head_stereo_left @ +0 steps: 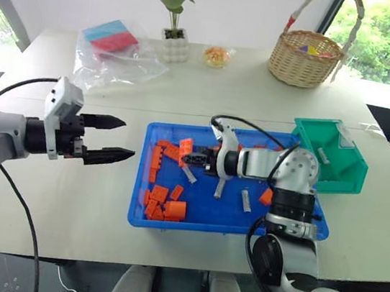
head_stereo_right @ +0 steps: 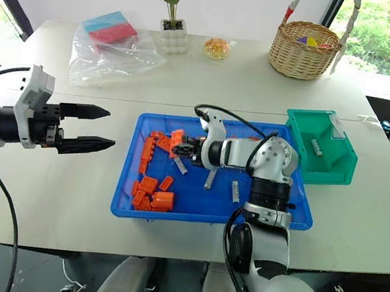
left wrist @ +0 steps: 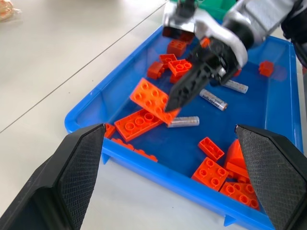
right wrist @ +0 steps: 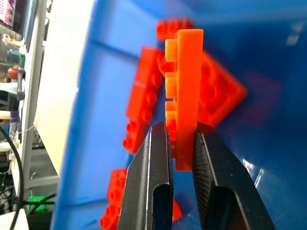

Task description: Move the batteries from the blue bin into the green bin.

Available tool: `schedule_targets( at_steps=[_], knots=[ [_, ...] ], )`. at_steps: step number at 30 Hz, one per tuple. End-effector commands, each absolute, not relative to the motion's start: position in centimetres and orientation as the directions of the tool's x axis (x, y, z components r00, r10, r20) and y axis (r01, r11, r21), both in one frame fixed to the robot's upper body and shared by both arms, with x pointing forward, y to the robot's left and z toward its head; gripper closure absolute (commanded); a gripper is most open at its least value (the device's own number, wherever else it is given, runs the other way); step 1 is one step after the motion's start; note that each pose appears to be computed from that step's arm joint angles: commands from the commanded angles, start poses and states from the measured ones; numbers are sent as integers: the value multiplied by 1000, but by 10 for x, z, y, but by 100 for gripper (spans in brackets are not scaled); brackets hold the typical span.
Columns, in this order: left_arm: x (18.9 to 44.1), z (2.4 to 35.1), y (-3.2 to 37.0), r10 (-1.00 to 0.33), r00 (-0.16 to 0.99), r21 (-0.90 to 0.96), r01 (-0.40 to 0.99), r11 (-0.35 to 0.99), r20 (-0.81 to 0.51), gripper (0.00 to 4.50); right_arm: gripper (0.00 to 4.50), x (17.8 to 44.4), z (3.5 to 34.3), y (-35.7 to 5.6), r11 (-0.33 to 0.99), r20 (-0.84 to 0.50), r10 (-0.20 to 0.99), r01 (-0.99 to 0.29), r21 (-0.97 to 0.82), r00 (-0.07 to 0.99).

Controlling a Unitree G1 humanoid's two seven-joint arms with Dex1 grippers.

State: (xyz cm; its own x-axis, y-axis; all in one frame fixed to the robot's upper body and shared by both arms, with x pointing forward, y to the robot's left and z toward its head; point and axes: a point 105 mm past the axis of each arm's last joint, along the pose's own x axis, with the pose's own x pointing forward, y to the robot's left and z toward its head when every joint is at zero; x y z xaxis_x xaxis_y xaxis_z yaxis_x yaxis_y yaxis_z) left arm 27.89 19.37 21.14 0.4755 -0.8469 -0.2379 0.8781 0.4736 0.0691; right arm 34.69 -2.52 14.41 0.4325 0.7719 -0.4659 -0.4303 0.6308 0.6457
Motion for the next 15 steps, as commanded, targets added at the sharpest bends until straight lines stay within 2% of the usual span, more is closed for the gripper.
schedule_targets(
  at_steps=[1, 5, 8, 10, 11, 12, 14, 15],
  knots=[
    [281, 221, 192, -852, 477, 114, 879, 464, -213, 0, 445, 352, 152, -10, 631, -458, 775, -497, 596, 435],
    [283, 223, 190, -854, 479, 122, 878, 463, -205, 0, 445, 343, 151, 18, 600, -472, 792, -632, 490, 386],
    [284, 224, 190, -854, 481, 127, 877, 464, -200, 0, 445, 336, 145, 30, 571, -493, 800, -684, 454, 342],
    [284, 224, 190, -853, 482, 129, 876, 465, -198, 0, 342, 334, 140, 32, 571, -512, 791, -706, 420, 335],
    [284, 225, 190, -853, 483, 129, 876, 465, -197, 0, 325, 335, 139, 31, 572, -521, 784, -719, 395, 338],
    [284, 225, 190, -853, 483, 129, 875, 466, -197, 0, 272, 336, 139, 30, 573, -526, 778, -731, 371, 343],
    [283, 224, 189, -854, 483, 125, 875, 467, -195, 0, 171, 342, 147, 24, 579, -515, 766, -762, 290, 385],
    [282, 224, 189, -854, 482, 124, 876, 466, -195, 0, 135, 345, 156, 18, 577, -506, 756, -788, 216, 415]
  ],
)
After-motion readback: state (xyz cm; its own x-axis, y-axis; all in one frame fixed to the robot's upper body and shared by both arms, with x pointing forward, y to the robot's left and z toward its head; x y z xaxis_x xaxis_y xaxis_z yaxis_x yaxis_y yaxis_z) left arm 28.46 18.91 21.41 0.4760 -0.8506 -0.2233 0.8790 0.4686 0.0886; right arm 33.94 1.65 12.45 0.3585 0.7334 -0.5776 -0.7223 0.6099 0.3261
